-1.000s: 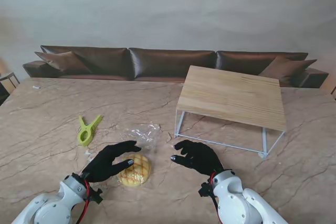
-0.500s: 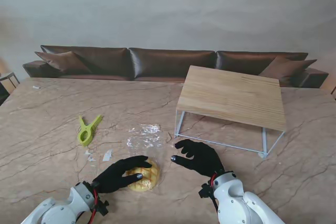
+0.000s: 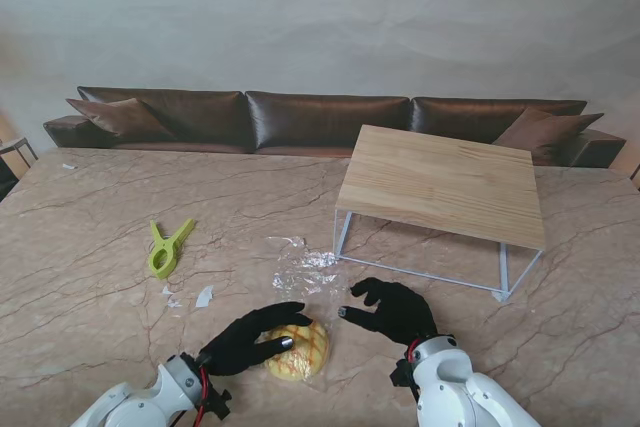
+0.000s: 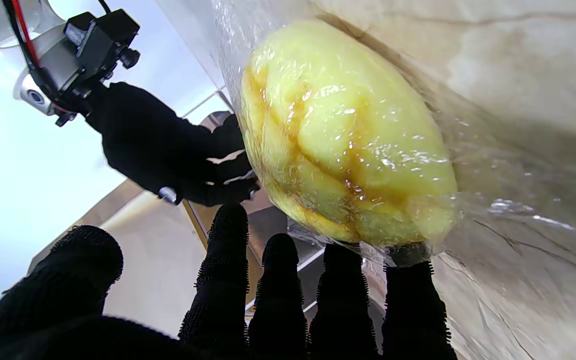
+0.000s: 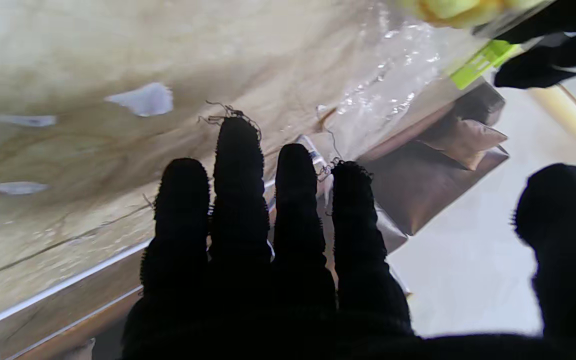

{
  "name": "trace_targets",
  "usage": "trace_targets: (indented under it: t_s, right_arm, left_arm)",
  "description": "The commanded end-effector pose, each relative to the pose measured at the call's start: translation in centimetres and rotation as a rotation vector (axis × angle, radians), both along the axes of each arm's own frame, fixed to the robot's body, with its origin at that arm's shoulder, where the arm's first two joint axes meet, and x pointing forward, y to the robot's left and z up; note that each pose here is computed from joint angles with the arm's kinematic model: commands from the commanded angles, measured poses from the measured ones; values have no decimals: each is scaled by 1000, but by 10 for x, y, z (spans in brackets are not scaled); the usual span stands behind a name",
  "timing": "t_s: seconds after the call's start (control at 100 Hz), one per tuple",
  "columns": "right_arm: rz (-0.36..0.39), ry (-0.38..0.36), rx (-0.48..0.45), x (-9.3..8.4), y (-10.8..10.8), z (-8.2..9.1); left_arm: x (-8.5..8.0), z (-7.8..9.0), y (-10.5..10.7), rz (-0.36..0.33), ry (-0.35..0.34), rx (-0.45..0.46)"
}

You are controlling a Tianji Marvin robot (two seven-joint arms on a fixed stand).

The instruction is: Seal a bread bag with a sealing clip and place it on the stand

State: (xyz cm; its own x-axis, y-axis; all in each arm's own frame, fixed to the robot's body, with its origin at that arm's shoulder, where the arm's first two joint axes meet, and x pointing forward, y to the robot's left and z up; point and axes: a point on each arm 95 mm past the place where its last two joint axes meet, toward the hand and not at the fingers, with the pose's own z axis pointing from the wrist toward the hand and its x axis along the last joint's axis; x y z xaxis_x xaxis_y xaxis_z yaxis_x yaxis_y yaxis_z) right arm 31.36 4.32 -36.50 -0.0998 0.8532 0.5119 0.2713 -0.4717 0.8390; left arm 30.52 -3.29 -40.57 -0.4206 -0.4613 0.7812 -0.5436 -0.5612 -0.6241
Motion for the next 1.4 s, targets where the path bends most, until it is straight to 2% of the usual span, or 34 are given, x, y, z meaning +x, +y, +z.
trace_targets:
  t_s: [0.0,0.3,0.69,0.8,0.97,1.14,1.28,1.39]
  right_arm:
    - [-14,21,17,2,-2,-5]
    - [-105,104,-4,18,2,-19]
    - [-84,157,76,44,23,-29]
    - [-83,157,98,50,31,-35]
    - [-75,198,150,55,44,-47]
    - [-102,156,164,61,52,-56]
    - [-140,74,168,64,55,-56]
    - [-157,-5,181,64,55,-52]
  left_arm:
    - [-9,-5,-5,-8,10,-13]
    - [-13,-6,-3,-12,1,-31]
    - [-14,-9,-3,-23,-7,-61]
    - [-15,-10,-4,-29,-7,-67]
    - [-15,-13,-4,-40,0,-62]
    - [-15,-14,-3,-43,1,-62]
    - [-14,-11,0,-34,-24,-57]
    - [-12,-7,6,7,-72,-59]
